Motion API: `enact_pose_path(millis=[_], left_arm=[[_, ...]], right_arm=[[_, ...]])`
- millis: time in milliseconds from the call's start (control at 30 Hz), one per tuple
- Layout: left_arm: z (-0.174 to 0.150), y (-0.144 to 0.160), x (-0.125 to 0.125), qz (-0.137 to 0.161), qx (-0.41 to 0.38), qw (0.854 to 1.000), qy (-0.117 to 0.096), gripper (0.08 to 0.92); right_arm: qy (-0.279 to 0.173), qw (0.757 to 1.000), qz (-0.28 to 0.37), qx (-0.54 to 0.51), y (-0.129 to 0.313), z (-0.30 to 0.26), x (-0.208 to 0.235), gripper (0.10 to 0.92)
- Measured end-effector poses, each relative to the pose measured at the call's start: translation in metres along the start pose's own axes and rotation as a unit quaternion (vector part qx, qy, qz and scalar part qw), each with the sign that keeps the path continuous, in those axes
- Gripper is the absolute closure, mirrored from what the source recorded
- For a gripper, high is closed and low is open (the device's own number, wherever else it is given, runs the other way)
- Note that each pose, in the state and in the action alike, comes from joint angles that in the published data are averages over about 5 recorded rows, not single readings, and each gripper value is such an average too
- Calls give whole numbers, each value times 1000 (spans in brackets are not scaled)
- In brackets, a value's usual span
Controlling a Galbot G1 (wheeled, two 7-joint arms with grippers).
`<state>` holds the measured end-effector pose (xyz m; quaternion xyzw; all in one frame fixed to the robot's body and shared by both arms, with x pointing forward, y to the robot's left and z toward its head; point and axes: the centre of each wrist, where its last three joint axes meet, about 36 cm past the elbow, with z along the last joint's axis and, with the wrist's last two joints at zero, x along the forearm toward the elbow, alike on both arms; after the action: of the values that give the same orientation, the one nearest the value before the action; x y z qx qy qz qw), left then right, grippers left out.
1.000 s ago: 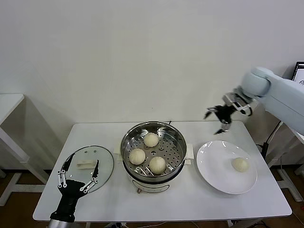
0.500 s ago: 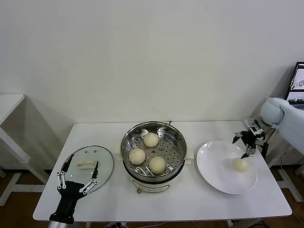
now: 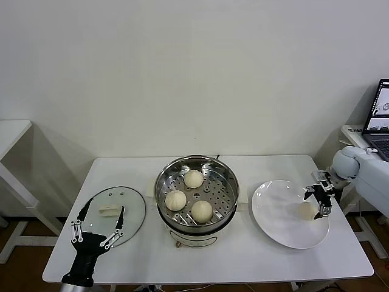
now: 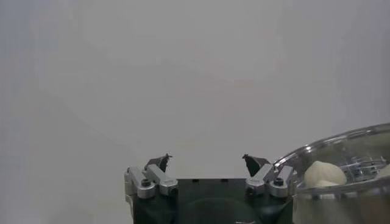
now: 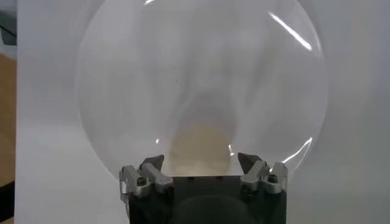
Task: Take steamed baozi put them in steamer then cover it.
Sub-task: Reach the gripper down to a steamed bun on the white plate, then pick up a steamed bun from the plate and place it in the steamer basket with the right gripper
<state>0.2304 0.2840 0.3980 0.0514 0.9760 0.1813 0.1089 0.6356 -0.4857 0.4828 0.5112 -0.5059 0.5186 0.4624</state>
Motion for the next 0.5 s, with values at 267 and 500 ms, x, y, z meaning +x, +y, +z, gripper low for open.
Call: enact_pose_path(millis=[267, 500], left_arm=[[1, 4, -1, -2, -4, 1000, -1, 177], [0, 5, -2, -3, -3, 1000, -3, 177]], right_arm=[[3, 1000, 4, -1, 3, 0, -10, 308], [6, 1000, 8, 2, 4, 0, -6, 367]])
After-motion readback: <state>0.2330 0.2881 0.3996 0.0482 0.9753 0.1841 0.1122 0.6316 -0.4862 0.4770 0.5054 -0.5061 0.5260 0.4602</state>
